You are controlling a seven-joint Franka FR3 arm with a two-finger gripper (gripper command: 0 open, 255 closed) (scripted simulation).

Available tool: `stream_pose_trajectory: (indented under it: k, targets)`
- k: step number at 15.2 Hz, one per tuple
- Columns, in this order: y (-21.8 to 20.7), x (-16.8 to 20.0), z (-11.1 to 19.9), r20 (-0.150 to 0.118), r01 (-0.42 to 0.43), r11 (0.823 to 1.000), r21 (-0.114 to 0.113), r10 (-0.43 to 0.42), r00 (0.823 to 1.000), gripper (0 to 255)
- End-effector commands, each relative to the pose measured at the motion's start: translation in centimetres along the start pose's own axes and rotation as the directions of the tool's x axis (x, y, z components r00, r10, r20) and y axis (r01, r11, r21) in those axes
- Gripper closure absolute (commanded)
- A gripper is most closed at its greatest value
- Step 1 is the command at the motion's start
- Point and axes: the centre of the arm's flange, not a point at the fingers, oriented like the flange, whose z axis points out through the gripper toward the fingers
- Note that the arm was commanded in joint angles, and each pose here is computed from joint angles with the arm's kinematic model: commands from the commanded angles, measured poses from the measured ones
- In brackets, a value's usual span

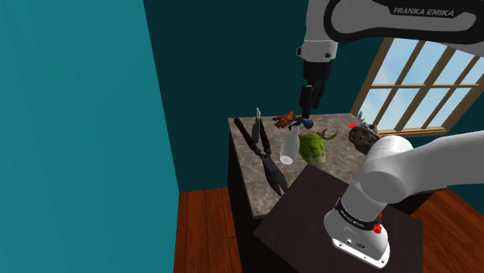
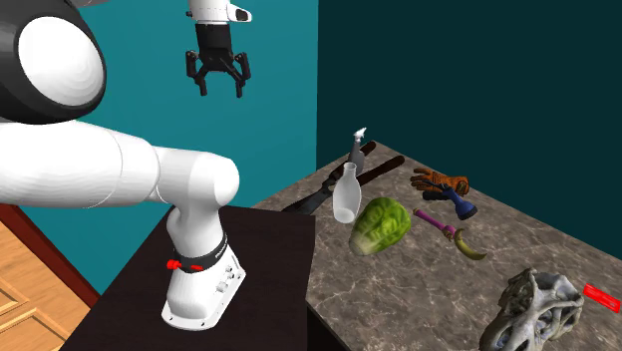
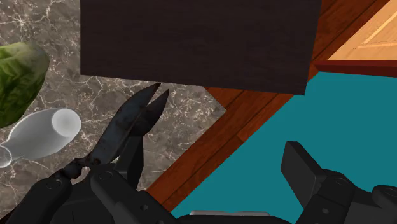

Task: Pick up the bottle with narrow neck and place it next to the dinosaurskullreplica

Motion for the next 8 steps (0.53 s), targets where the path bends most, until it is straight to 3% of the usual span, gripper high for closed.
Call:
stream_pose_trajectory:
  k: [1,8]
  targets:
    - [0.0,0.0,0.0,0.000,0.000,1.000,0.000,0.000,1.000,0]
    - [6.8,3.3,5.1,-0.009,0.013,1.000,-0.006,-0.014,1.000,0]
